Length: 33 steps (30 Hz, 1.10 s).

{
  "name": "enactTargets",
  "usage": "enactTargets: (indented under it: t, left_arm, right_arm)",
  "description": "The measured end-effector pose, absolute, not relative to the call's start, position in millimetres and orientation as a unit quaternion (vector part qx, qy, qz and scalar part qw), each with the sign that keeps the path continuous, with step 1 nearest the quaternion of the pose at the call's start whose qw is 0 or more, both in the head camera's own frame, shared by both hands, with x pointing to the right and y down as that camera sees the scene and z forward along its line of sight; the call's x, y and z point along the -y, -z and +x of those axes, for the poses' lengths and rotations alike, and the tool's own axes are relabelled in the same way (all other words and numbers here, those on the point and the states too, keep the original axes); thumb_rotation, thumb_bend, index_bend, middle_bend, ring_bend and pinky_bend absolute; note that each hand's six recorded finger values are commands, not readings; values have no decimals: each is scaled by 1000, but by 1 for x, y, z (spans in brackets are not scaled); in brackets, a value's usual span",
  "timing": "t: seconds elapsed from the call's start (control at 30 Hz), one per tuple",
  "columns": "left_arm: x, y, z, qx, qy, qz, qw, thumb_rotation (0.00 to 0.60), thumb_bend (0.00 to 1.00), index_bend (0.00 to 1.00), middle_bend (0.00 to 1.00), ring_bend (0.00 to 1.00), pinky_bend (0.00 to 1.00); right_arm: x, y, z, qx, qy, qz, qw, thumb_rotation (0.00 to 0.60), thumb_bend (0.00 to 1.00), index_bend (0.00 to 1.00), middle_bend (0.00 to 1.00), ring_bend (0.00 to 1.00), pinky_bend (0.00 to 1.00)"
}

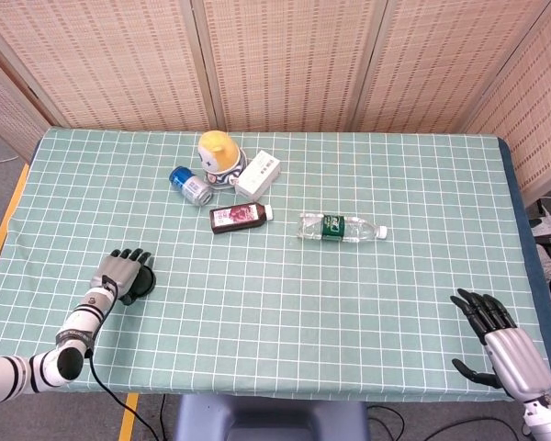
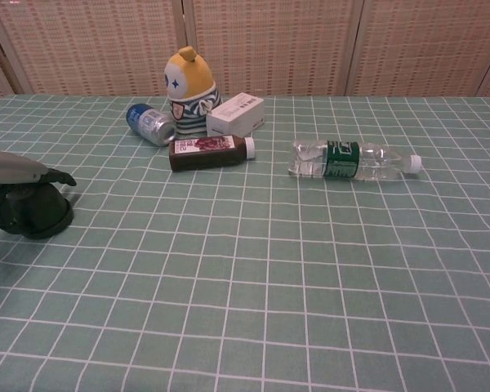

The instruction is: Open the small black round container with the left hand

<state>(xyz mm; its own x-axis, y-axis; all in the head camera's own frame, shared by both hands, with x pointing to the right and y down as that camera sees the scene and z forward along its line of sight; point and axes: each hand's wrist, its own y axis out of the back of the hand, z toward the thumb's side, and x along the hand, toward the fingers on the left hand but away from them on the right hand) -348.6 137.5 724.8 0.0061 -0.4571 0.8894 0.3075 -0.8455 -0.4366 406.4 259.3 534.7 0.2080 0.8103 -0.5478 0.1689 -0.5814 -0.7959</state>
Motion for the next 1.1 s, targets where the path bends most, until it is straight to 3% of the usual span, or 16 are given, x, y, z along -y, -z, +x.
enactTargets:
  t: [0.67,1.1]
  left_arm:
    - [-137,-713,-346,-68,694,-658,286,600,295,0,0,0,62]
    - [-146,-700,-352,-71,688,-635,344,600,315,0,0,0,94]
  right_arm:
    - [-262,-536,406,332,-531,-721,297,600,152,0,0,0,0]
    - [-264,-535,406,325,-533,-723,295,600,152,0,0,0,0]
